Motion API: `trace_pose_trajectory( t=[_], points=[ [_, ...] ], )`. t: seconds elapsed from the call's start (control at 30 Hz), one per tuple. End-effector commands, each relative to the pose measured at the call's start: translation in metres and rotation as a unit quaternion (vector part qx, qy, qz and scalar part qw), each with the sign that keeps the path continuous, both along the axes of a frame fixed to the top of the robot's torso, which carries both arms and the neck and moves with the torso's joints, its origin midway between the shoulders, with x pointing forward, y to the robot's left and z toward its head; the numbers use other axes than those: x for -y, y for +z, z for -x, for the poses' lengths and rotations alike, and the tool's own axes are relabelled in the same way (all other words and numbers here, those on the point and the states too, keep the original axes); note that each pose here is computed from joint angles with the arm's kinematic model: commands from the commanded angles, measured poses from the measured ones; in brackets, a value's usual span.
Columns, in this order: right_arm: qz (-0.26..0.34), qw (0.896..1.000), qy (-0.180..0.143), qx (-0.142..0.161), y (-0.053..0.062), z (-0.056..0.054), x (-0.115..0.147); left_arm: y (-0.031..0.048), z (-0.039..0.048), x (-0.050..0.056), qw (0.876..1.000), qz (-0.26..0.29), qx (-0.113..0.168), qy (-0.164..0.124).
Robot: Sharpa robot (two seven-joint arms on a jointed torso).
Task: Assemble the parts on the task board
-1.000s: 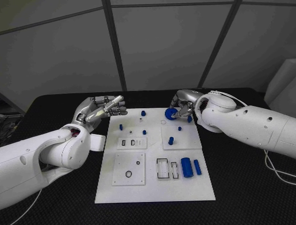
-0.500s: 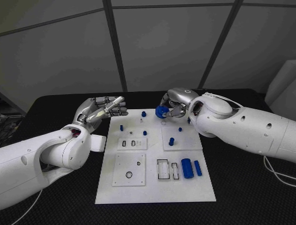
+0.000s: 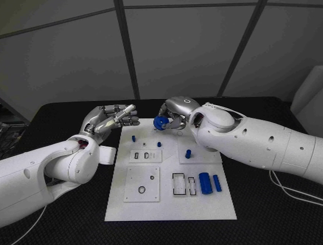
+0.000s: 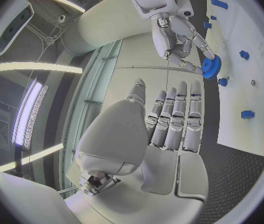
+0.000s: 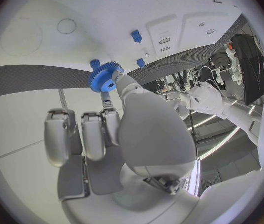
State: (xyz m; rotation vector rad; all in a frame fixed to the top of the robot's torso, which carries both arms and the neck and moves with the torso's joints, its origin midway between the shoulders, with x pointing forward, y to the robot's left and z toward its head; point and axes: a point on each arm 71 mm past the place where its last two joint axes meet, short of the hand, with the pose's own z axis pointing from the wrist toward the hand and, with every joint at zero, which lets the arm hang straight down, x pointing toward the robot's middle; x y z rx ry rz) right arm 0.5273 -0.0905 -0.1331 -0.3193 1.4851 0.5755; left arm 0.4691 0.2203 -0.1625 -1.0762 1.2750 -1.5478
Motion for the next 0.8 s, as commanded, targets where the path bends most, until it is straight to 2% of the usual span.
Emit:
trace_pose_trajectory(
  t=[0.03,0.27,0.53,0.8],
  points=[
    [0.003,1.0,0.005,0.009,0.001,-0.001,-0.005,0.0022,0.0004,0.001,1.0,0.001,0.006,-0.007],
    [0.01,1.0,0.007,0.0,-0.004,-0.003,-0.014,0.0025,0.0009,0.002,1.0,0.002,0.006,-0.007],
    [0.024,1.0,0.012,-0.013,-0.017,-0.003,-0.02,0.0029,0.0018,0.003,1.0,0.002,0.006,-0.009],
    [0.032,0.999,0.012,-0.023,-0.024,-0.004,-0.023,0.003,0.002,0.004,1.0,0.002,0.006,-0.009]
  ],
)
